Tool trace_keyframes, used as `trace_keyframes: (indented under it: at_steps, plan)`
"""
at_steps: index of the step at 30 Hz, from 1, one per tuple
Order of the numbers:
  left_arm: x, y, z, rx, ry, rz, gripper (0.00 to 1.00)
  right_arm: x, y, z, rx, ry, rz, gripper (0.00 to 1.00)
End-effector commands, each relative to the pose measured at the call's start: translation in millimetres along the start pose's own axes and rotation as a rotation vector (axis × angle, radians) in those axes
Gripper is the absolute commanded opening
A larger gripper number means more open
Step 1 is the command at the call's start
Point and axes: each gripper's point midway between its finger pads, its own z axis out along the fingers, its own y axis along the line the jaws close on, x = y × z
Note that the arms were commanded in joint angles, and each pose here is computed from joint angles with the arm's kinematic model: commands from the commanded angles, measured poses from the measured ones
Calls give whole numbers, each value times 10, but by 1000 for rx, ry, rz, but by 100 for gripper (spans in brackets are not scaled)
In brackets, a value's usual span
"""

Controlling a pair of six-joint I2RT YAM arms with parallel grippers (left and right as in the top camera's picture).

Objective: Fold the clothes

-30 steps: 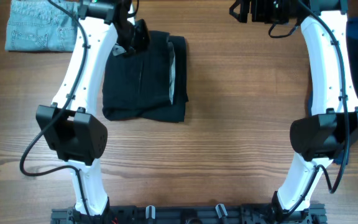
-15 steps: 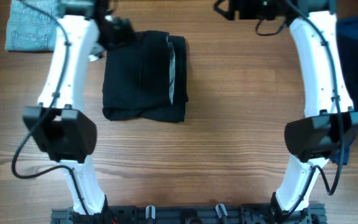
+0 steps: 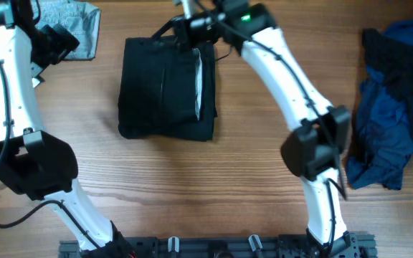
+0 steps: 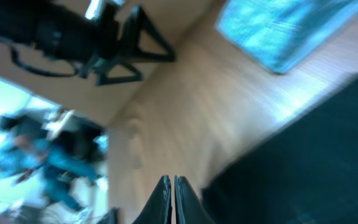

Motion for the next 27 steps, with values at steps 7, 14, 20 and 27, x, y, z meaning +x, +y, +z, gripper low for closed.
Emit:
trace_keyframes:
  at_steps: [7,14,20,27]
  plan:
    - [-120,90,-161,11,-49,-41,100,370,-293,715,-397,104,278,19]
    - [-117,92,-161,10,-48,-40,100,801,-1024,866,-349,144,521,26]
    - [-117,92,-161,10,-48,-40,100,804,-1650,647,-170,39,601,39]
    - [-118,91,-161,10,-48,-40,100,1452,-2403,267,212,103,754,52]
